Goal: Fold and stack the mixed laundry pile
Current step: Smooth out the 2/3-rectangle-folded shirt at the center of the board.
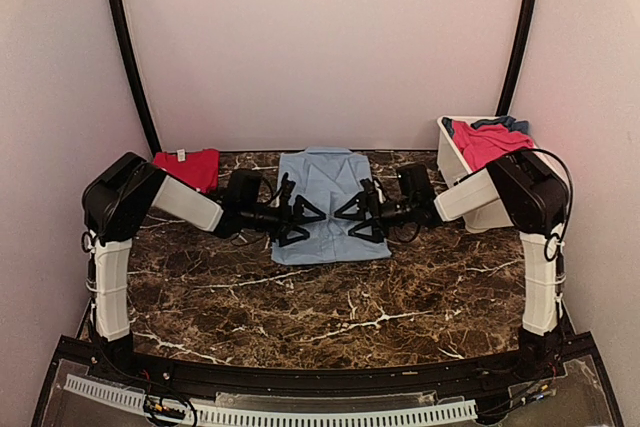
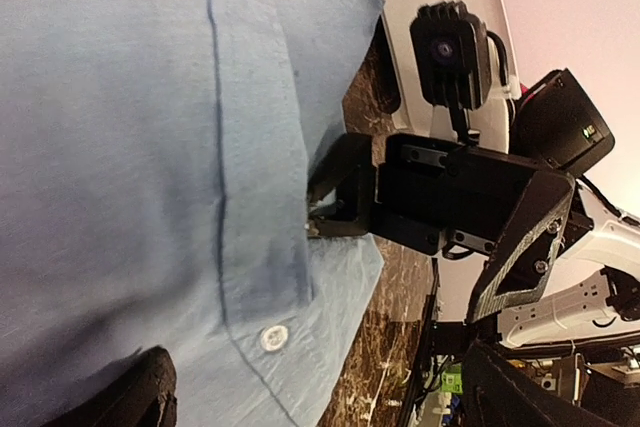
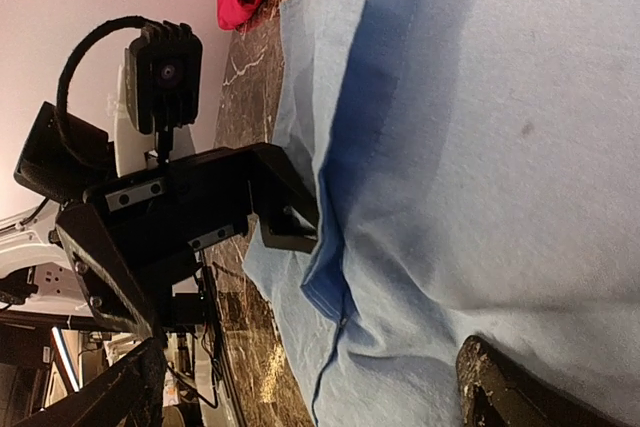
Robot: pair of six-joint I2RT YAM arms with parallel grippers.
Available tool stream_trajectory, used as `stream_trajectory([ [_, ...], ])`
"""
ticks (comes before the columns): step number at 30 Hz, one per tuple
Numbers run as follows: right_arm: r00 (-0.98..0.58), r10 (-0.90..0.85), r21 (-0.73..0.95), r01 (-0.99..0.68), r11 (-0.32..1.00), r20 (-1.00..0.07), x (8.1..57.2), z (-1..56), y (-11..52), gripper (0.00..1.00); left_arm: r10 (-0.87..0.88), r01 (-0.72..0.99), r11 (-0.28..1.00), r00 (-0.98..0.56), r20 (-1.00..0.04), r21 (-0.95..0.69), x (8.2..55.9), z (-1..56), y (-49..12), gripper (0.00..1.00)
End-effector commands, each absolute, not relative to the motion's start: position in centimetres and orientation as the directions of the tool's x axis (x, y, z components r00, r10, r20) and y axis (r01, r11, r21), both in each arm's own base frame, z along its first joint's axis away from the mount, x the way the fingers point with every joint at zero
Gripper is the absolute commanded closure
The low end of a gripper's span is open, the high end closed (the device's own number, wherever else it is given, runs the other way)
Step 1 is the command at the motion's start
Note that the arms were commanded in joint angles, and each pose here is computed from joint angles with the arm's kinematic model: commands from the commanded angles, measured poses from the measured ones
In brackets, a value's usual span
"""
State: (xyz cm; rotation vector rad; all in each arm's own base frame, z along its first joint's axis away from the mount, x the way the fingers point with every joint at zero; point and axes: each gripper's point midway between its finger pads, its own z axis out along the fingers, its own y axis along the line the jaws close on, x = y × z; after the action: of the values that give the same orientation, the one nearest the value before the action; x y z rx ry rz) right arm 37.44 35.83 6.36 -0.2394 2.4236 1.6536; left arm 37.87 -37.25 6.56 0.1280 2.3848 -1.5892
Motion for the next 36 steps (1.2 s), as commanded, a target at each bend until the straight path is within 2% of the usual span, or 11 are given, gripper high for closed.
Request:
stream_trajectory([
  [1,-0.967,-0.003,0.874,-0.232,0.427,-0.255,36.5,6.8,33.8,0.01,-0.121,0.229,0.5,-0.937,-0.329,-0.835,38.5,9.1,-33.7,0.01],
  [6,-0.943,-0.05,0.874,-0.324,0.363,-0.329,34.3,12.5,35.0,0.01,-0.085,0.298,0.456,-0.924,-0.374,-0.839,36.7,13.3,-33.6,0.01],
  [11,-0.946,-0.093,0.896,-0.324,0.303,-0.311,31.6,13.6,36.5,0.01,-0.044,0.306,0.406,-0.935,-0.352,-0.861,33.9,14.7,-34.5,0.01],
  [18,-0.96,-0.116,0.907,-0.28,0.313,-0.256,32.4,9.5,37.2,0.02,-0.033,0.233,0.406,-0.963,-0.269,-0.884,32.8,10.2,-34.9,0.01],
  [25,-0.979,-0.092,0.9,-0.201,0.386,-0.18,32.4,4.4,35.6,0.02,-0.059,0.135,0.456,-0.982,-0.181,-0.88,32.1,4.1,-34.0,0.01],
  [31,-0.987,-0.112,0.903,-0.152,0.403,-0.116,28.1,2.3,35.6,0.02,-0.064,0.117,0.492,-0.984,-0.169,-0.863,29.8,2.8,-33.0,0.01],
  [36,-0.985,-0.153,0.915,-0.131,0.382,-0.077,23.0,2.7,36.9,0.02,-0.048,0.126,0.512,-0.983,-0.175,-0.849,26.8,3.5,-32.2,0.01],
])
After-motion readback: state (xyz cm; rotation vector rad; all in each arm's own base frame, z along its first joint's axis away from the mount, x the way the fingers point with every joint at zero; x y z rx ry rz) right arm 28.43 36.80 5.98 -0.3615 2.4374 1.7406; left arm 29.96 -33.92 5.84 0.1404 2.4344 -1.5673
